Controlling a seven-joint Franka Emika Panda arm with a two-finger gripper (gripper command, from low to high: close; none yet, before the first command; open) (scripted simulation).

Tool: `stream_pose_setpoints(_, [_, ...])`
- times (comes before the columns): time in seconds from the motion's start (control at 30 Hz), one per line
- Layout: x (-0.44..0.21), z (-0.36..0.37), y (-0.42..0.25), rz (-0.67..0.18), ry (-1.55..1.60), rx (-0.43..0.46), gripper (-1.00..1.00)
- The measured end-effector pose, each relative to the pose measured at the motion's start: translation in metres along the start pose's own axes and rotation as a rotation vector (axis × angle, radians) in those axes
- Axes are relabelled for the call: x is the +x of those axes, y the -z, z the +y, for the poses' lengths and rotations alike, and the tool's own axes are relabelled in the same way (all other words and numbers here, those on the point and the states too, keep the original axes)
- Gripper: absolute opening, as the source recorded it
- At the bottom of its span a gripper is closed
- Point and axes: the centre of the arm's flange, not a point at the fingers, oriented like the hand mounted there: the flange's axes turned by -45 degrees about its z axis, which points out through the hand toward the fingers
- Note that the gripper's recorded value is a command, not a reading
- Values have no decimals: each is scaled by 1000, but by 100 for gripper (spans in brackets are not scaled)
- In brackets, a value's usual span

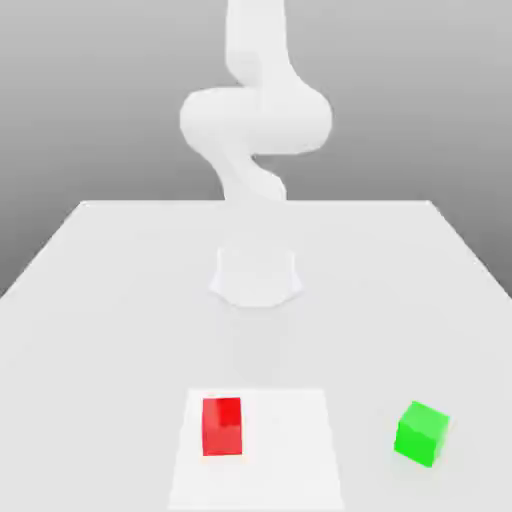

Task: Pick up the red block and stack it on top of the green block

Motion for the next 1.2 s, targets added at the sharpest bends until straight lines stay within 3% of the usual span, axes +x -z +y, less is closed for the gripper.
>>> stream_pose_setpoints(0.33, [-95, 21, -218, -351, 35, -7, 0])
stream_pose_setpoints(0.67, [-267, 38, -348, -687, 54, 18, 0])
stream_pose_setpoints(0.87, [-318, 38, -395, -715, 59, 23, 0])
stream_pose_setpoints(0.9, [-323, 38, -400, -715, 59, 23, -100])
stream_pose_setpoints(1.2, [-312, 38, -389, -716, 59, 23, -100])
